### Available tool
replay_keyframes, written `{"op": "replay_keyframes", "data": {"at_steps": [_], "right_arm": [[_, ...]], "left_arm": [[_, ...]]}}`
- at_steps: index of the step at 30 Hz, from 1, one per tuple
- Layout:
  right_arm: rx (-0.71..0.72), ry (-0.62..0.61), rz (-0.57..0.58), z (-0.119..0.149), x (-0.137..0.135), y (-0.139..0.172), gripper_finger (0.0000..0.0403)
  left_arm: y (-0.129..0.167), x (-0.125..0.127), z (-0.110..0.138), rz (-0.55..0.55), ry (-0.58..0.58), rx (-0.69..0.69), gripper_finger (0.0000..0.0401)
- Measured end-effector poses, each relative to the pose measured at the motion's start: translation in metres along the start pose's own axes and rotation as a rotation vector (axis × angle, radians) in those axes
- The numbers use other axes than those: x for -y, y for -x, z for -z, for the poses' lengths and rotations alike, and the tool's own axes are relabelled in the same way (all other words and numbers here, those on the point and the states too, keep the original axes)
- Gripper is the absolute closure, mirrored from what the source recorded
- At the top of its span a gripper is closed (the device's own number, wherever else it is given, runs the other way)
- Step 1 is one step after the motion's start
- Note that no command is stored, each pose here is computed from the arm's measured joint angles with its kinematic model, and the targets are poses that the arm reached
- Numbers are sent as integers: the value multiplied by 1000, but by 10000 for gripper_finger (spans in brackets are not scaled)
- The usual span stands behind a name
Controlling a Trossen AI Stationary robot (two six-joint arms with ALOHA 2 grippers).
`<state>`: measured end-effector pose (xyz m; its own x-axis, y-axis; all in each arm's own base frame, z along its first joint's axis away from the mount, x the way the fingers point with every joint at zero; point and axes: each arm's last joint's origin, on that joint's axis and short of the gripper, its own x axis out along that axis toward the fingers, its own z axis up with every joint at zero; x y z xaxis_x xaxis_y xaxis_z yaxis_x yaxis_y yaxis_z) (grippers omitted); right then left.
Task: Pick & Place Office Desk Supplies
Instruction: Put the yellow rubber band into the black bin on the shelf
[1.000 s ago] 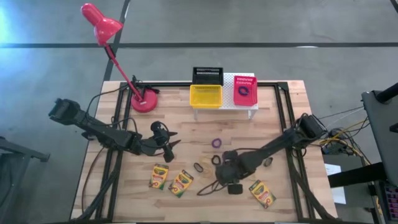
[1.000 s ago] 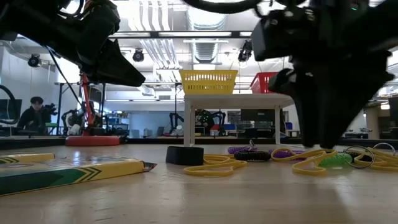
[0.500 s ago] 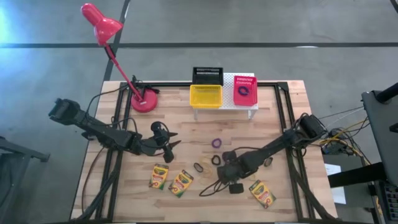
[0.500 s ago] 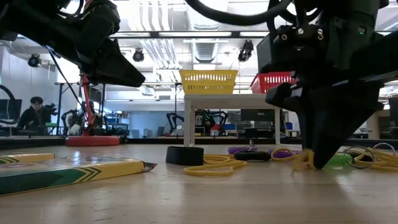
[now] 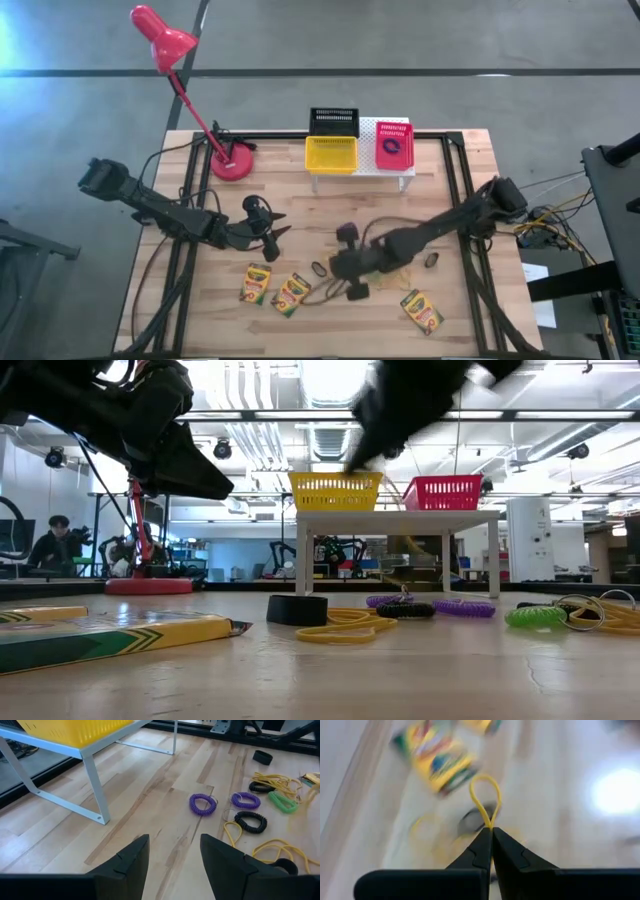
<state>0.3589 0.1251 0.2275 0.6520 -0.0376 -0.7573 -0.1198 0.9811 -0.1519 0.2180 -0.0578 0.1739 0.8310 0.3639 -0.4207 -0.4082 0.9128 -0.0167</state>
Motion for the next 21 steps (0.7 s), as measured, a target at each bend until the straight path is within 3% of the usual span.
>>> {"op": "replay_keyframes", "data": {"at_steps": [6, 11, 16, 21], "right_arm": [[143, 112, 96, -40, 55, 33, 394], [219, 179, 235, -65, 115, 54, 394], [243, 190, 393, -75, 181, 74, 394], [245, 111, 519, -70, 242, 94, 394]], "left_arm": [[0, 0, 0, -4, -39, 2, 222], [-1, -2, -2, -48, -94, 28, 222], [-3, -7, -5, -115, -132, 45, 222], [-7, -13, -7, -143, -119, 43, 222]]}}
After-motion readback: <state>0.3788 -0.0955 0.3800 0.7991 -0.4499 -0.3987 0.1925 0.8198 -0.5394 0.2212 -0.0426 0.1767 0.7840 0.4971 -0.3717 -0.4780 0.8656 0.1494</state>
